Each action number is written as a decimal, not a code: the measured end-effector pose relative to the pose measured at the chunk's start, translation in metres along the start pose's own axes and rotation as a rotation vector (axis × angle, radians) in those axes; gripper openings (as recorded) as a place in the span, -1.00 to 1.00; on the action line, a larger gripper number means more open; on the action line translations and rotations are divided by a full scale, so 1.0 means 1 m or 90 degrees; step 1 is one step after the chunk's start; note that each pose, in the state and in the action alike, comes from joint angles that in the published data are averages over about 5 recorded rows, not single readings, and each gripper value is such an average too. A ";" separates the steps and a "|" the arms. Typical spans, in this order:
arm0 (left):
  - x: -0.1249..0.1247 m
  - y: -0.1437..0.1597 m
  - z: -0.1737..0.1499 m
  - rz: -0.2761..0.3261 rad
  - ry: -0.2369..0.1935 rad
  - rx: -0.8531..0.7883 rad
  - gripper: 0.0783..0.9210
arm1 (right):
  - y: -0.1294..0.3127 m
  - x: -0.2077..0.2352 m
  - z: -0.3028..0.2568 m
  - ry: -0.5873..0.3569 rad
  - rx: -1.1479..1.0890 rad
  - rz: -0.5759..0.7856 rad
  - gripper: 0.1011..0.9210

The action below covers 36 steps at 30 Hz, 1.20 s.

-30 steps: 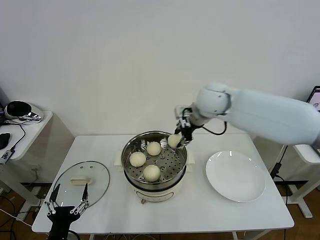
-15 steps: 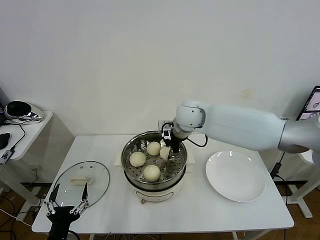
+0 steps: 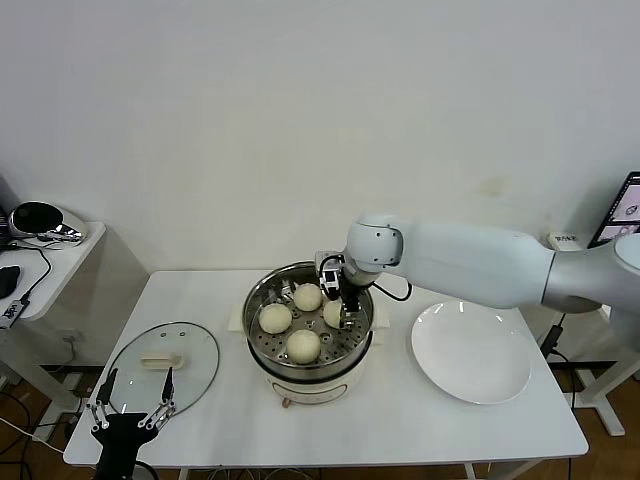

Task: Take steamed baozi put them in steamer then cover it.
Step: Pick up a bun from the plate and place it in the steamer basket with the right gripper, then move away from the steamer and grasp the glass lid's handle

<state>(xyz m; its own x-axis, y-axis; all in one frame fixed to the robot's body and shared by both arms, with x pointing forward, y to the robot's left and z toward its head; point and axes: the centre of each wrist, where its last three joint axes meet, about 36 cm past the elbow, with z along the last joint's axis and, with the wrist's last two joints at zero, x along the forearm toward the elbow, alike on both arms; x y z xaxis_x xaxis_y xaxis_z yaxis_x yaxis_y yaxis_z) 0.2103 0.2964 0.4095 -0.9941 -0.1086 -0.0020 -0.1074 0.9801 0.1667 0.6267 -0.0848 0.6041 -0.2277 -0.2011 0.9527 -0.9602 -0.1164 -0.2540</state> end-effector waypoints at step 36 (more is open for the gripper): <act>-0.010 0.000 0.026 -0.048 -0.010 -0.150 0.77 | 0.204 -0.049 0.168 -0.742 -0.384 0.577 0.76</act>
<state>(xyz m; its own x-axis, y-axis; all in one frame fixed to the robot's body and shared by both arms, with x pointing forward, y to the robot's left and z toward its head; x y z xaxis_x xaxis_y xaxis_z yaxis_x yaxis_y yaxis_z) 0.2199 0.3021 0.3837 -0.9837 -0.1757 -0.0375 -0.1762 0.9031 0.3915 0.4692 -0.2620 0.4773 -0.7628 -0.6197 -0.1844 -0.5667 0.7781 -0.2707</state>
